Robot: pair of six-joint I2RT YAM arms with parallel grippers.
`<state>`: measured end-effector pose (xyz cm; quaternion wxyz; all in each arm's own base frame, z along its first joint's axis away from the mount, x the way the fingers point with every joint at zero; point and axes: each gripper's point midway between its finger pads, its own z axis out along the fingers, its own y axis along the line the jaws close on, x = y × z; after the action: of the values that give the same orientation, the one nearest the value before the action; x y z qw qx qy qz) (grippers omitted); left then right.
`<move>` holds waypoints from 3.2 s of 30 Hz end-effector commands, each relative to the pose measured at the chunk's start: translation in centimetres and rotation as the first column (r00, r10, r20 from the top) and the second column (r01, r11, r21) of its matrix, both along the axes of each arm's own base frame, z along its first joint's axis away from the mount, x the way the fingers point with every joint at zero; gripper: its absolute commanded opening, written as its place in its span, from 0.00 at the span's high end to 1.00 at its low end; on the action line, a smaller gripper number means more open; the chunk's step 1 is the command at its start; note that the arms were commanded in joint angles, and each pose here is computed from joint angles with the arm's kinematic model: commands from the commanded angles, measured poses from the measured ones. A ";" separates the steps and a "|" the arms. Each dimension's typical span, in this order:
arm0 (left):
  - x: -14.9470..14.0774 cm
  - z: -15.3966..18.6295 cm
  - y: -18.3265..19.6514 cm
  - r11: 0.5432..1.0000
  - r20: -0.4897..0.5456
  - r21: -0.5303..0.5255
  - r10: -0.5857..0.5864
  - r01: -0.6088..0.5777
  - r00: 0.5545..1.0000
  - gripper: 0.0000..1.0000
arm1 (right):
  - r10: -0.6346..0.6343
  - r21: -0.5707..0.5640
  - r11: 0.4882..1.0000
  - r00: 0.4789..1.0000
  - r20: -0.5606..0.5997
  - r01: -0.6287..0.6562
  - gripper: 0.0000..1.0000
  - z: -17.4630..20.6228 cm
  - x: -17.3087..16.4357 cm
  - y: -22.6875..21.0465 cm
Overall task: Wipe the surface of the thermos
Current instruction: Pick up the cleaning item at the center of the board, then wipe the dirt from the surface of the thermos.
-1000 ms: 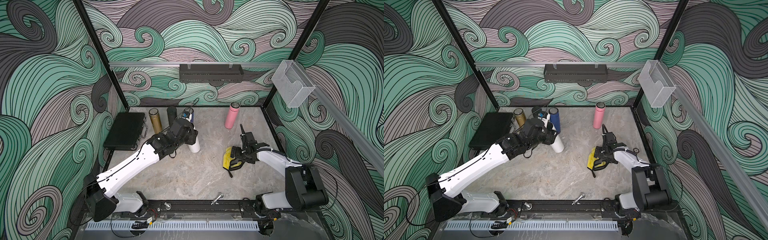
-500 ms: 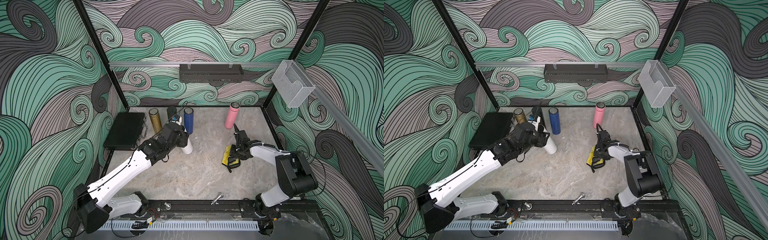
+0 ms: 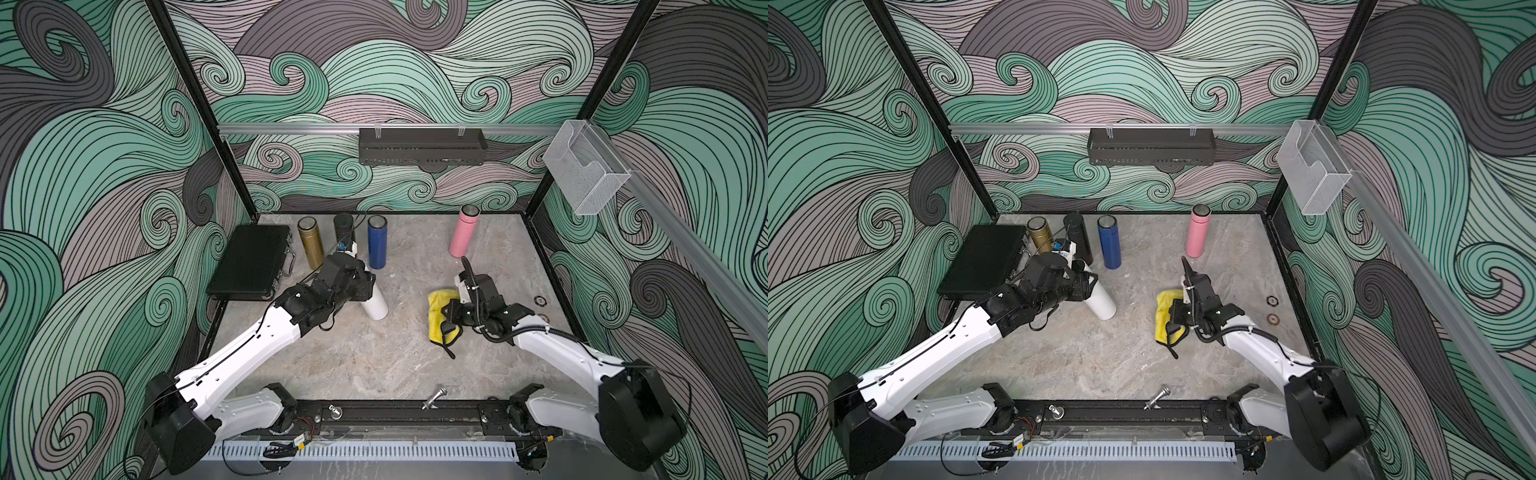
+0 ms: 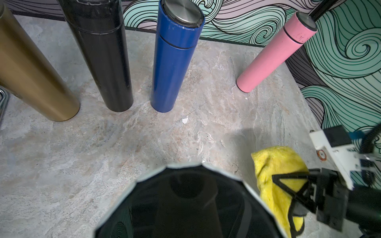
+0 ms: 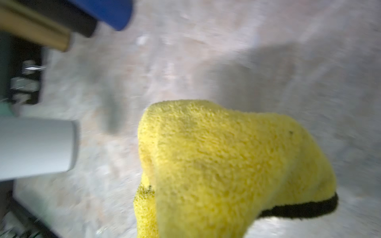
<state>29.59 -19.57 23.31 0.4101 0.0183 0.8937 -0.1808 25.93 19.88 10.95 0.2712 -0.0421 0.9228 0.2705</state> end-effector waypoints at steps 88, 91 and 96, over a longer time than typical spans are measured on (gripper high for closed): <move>-2.5 8.9 -8.8 0.851 0.310 -0.159 -0.437 0.500 0.844 1.00 | 0.147 0.324 0.921 0.963 0.226 -0.217 1.00 17.1 0.1 5.7; -2.3 9.0 -8.7 0.858 0.338 -0.144 -0.425 0.492 0.840 1.00 | 0.170 0.411 0.880 0.966 0.195 -0.238 1.00 17.2 0.6 7.5; -2.0 8.8 -8.6 0.866 0.363 -0.111 -0.422 0.488 0.831 1.00 | 0.171 0.422 0.886 0.981 0.092 -0.193 1.00 12.9 0.4 7.9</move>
<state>27.41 -27.74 28.00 0.4318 0.2026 0.8104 -0.3400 27.56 27.01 25.01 0.3095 -0.0754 0.8277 0.4619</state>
